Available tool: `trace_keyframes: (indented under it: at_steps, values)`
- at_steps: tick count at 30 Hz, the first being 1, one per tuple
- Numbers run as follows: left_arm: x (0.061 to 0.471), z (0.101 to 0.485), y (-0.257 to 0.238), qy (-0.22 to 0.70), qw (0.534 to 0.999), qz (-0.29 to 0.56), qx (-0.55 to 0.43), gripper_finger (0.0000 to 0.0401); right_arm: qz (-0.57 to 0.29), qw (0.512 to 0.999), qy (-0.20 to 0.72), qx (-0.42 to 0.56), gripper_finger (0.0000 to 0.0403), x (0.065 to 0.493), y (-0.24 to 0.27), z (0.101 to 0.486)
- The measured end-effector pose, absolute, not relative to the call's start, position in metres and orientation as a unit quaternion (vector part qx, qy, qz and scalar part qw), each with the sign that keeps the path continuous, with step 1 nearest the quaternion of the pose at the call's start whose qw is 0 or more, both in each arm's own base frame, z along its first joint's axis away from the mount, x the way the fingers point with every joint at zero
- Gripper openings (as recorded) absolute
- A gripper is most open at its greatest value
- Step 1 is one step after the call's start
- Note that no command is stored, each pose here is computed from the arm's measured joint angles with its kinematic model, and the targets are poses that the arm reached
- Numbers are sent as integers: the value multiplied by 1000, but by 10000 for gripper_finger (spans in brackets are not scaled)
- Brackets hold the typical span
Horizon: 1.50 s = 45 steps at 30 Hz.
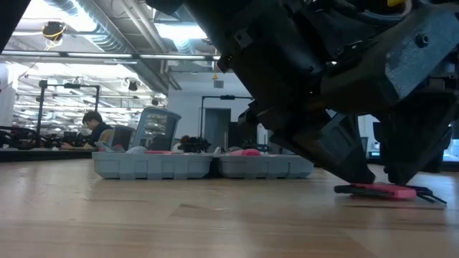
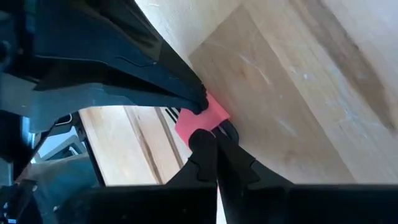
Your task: Prefit tool cases
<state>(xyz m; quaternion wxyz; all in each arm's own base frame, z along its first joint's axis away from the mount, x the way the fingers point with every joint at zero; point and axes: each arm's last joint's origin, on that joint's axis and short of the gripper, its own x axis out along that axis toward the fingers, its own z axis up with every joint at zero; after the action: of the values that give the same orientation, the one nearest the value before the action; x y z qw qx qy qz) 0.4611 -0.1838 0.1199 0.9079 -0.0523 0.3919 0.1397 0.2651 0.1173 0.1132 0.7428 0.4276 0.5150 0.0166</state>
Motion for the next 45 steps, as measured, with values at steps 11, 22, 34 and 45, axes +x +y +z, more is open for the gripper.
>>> trace_keyframes:
  at_steps: [11,22,34,45]
  values:
    - [460,119,-186,390,906,149,-71,0,17,750,501,432,0,266,117,117]
    - [458,119,-188,388,905,153,-78,0,7,758,492,429,0,265,121,116]
    - [458,111,-187,379,899,191,-105,0,30,762,492,419,0,261,147,103]
    - [455,115,-185,393,898,189,-66,0,5,777,477,411,0,266,133,106]
